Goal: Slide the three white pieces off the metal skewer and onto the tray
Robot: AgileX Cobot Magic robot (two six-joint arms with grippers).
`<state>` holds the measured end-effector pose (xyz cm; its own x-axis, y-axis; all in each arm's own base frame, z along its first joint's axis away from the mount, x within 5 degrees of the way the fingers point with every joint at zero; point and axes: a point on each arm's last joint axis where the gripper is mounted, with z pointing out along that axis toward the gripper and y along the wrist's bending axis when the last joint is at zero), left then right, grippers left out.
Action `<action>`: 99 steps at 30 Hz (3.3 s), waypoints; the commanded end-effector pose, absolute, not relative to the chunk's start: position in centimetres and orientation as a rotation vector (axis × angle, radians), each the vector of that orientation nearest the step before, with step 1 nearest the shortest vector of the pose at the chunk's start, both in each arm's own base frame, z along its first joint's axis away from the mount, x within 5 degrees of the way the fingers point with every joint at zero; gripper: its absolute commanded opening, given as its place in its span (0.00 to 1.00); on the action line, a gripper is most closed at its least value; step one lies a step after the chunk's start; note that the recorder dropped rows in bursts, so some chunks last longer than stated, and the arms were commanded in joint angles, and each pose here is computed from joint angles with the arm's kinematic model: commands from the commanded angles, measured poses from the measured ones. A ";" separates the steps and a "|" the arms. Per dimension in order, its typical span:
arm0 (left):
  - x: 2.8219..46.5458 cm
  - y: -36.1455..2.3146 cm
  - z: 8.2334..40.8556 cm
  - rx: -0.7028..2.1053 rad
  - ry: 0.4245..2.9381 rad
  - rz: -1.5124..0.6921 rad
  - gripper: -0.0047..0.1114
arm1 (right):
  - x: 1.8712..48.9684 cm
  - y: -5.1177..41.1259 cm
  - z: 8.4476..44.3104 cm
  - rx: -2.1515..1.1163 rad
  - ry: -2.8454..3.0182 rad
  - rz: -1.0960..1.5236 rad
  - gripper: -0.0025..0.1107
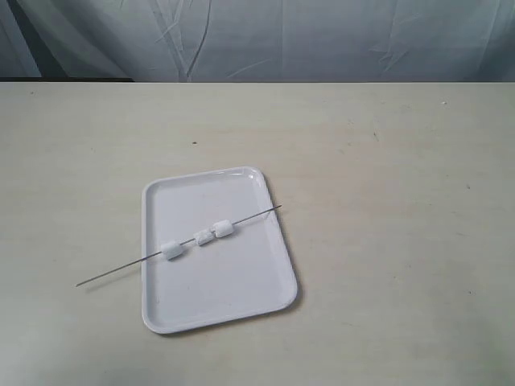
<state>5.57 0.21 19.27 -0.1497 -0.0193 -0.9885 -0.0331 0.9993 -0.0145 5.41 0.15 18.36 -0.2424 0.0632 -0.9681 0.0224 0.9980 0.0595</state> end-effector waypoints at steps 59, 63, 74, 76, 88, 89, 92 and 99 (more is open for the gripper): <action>5.2 0.3 23.2 -0.244 1.250 -0.259 0.04 | 5.4 0.1 18.4 0.064 1.806 0.030 0.02; 5.3 -0.1 23.1 -0.203 1.309 -0.270 0.04 | 5.4 0.1 18.4 0.064 1.806 0.030 0.02; 9.9 -2.7 26.0 0.228 1.651 -0.260 0.04 | 5.4 0.1 18.4 0.065 1.806 0.032 0.02; 11.9 -2.9 24.5 0.244 1.839 -0.298 0.04 | 5.4 0.1 18.4 0.065 1.806 0.032 0.02; 15.9 0.4 20.4 -0.245 2.134 -0.091 0.04 | 5.4 0.1 18.4 0.065 1.804 0.032 0.02; 15.9 0.6 20.3 -0.264 2.130 -0.068 0.04 | 5.4 0.1 18.4 0.065 1.804 0.032 0.02; 15.9 1.2 20.4 -0.305 2.115 -0.001 0.04 | 5.4 0.1 18.4 0.065 1.804 0.032 0.02; 14.7 2.8 19.3 -0.706 2.174 0.089 0.04 | 5.4 0.1 18.4 0.065 1.804 0.032 0.02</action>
<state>15.14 2.76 19.90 -0.4578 -0.4007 -0.7937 -0.4597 0.8708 -0.1745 5.41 0.15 18.36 -0.2424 0.0615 -0.9682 0.0220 0.9981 0.0578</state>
